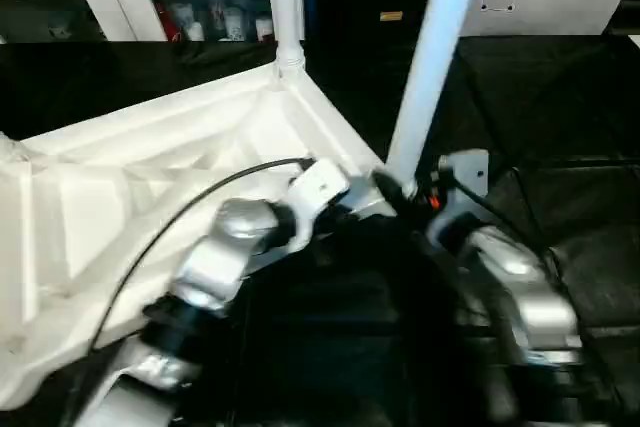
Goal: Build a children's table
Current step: Rotate leg to tighten
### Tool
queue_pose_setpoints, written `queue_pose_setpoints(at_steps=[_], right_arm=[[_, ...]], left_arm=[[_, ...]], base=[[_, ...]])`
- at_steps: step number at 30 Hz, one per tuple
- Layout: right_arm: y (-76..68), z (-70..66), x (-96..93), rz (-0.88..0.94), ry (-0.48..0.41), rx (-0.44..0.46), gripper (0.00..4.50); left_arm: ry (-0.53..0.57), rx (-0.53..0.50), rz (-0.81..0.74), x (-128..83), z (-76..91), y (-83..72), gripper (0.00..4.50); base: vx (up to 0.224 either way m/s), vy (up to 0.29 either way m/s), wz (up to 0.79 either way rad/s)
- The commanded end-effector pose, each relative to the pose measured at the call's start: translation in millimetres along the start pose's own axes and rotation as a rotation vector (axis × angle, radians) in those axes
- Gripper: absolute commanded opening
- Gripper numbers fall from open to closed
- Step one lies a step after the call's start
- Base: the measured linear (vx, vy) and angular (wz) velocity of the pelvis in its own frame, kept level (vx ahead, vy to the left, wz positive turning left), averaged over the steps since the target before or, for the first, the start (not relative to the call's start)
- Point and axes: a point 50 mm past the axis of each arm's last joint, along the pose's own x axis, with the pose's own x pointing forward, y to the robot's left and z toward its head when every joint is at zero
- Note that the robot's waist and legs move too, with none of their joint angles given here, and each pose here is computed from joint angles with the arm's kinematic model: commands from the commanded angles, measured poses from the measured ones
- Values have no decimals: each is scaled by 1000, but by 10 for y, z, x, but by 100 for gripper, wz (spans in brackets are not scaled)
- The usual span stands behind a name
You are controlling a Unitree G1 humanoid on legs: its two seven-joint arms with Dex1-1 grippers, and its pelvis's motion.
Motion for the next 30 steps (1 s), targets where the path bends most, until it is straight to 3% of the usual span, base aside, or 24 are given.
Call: queue_pose_setpoints(at_steps=[1, 5, 6, 8, 16, 21, 22, 30], right_arm=[[97, -11, -21, 124, 10, 9, 381], [33, 43, -181, 304, 50, -43, 409], [53, 58, -275, 441, 94, -61, 409], [80, 67, -342, 550, 129, -92, 409], [92, 46, -414, 837, 260, -108, 409], [101, 58, -407, 917, 288, -97, 409], [102, 58, -404, 937, 295, -94, 384], [155, 45, -364, 1025, 315, -89, 324]], left_arm=[[-64, 38, -87, -22, 50, -65, 0], [-48, 98, -213, -133, -15, -82, 0], [-20, 143, -284, -193, -65, -87, 0], [9, 177, -348, -244, -116, -93, 0], [112, 278, -570, -424, -288, -43, 0], [131, 313, -648, -471, -289, -24, 0], [137, 326, -666, -479, -286, -20, 0], [151, 379, -734, -470, -254, 1, 0]], base=[[0, 0, 0], [0, 0, 0], [0, 0, 0], [0, 0, 0], [0, 0, 0], [0, 0, 0], [0, 0, 0], [0, 0, 0]])
